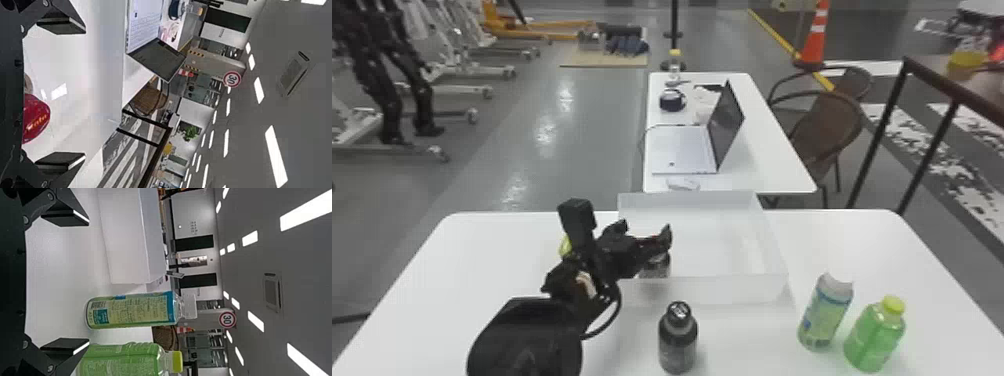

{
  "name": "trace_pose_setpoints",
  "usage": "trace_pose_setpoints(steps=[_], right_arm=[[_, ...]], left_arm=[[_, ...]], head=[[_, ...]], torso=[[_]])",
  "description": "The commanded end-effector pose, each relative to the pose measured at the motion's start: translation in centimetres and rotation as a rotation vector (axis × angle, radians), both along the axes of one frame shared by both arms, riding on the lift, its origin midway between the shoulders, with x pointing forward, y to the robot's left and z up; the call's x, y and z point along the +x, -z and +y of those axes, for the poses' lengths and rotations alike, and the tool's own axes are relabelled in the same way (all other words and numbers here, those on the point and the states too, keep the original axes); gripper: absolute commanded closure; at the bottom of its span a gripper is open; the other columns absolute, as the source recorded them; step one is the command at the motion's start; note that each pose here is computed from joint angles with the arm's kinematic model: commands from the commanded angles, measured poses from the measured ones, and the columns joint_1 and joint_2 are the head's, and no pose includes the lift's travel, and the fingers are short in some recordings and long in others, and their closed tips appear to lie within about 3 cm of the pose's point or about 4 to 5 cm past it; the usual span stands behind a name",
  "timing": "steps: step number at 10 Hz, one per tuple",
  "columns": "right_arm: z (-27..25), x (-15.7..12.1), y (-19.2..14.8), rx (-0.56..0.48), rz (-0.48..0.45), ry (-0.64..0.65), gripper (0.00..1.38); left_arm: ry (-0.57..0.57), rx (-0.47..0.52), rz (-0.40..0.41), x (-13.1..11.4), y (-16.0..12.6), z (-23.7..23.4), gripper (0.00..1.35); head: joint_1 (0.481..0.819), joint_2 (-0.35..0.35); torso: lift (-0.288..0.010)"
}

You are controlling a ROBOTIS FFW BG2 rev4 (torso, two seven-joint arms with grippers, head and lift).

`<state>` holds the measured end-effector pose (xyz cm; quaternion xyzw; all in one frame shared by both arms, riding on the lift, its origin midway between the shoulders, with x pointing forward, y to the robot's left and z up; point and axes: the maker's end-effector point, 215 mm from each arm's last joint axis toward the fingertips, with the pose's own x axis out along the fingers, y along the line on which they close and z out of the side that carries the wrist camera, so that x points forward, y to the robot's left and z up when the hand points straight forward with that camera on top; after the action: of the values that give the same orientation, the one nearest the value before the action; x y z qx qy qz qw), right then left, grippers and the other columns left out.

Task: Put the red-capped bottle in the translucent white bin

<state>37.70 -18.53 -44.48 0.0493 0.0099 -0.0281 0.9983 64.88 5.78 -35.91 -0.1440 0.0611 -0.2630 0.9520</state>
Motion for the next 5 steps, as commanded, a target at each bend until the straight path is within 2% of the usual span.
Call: trace_pose_setpoints(steps=[1, 3, 5], right_arm=[[0.0, 0.0, 0.0, -0.001, 0.0, 0.0, 0.21], [0.0, 0.0, -0.1, -0.002, -0.002, -0.001, 0.21], [0.1, 0.0, -0.2, -0.005, -0.004, -0.004, 0.21]], left_arm=[[-0.015, 0.015, -0.057, 0.4, -1.5, 0.8, 0.13], [-0.085, 0.079, -0.163, 0.1, -4.3, 3.9, 0.13], [-0.222, 0.125, -0.227, -1.9, -6.1, 9.8, 0.13]], head=[[0.549, 0.0], [0.549, 0.0], [0.549, 0.0]], torso=[[-0.1], [-0.1], [-0.1]])
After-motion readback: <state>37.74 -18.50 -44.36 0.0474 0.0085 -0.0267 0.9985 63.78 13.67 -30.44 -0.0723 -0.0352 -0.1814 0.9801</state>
